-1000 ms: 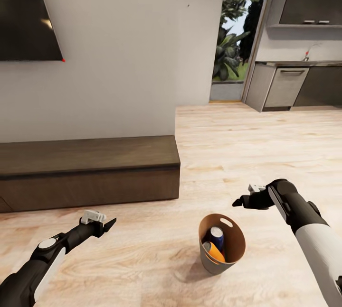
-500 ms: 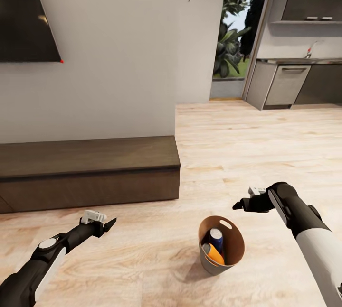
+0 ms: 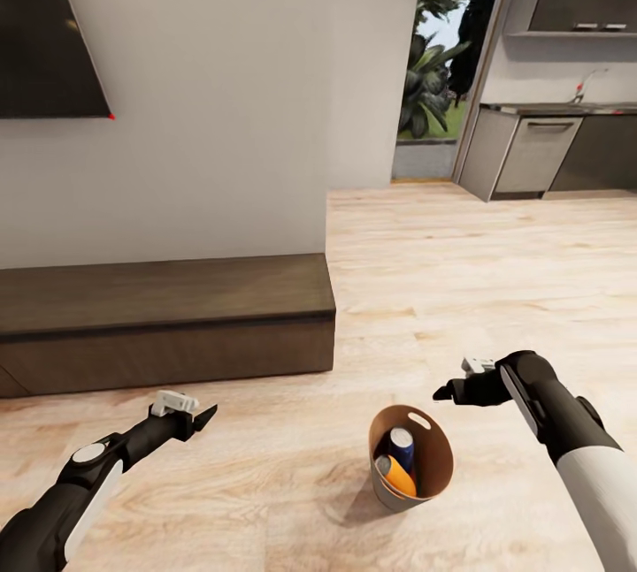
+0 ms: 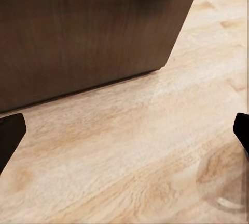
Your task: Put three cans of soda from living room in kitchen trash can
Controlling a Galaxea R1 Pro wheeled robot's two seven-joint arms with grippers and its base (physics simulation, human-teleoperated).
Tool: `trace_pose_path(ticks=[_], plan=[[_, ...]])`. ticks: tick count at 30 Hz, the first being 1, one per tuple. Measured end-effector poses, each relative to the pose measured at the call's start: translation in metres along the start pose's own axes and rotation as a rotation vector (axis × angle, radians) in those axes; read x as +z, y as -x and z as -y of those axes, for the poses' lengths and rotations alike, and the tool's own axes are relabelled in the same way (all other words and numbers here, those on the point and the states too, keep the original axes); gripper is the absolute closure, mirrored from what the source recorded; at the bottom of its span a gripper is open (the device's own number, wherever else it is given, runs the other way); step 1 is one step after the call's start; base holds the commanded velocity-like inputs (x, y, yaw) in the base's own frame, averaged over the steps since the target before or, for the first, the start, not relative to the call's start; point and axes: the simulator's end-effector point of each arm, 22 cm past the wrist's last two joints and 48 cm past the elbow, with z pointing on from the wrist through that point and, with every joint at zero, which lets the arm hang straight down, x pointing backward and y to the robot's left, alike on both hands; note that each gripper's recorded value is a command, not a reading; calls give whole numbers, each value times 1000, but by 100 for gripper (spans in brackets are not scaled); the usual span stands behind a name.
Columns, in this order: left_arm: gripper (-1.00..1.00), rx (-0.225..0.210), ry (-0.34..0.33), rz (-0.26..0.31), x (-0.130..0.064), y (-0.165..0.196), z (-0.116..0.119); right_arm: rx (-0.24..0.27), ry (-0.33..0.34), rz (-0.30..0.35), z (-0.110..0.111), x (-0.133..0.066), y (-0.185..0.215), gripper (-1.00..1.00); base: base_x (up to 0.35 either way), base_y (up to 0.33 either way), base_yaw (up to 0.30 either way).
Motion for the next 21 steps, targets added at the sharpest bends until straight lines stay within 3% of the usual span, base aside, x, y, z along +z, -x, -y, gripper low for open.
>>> trace_pose_path(ticks=[6, 11, 21], plan=[[-100, -13, -3, -8, 0, 6, 6, -4, 6, -31, -5, 1, -20, -100, 0, 0, -35], [-100, -18, -2, -14, -2, 13, 7, -38, 7, -14, -15, -10, -26, -100, 0, 0, -102], [-100, -27, -5, -16, -7, 30, 13, -47, 11, -27, -22, -24, -32, -100, 0, 0, -52]])
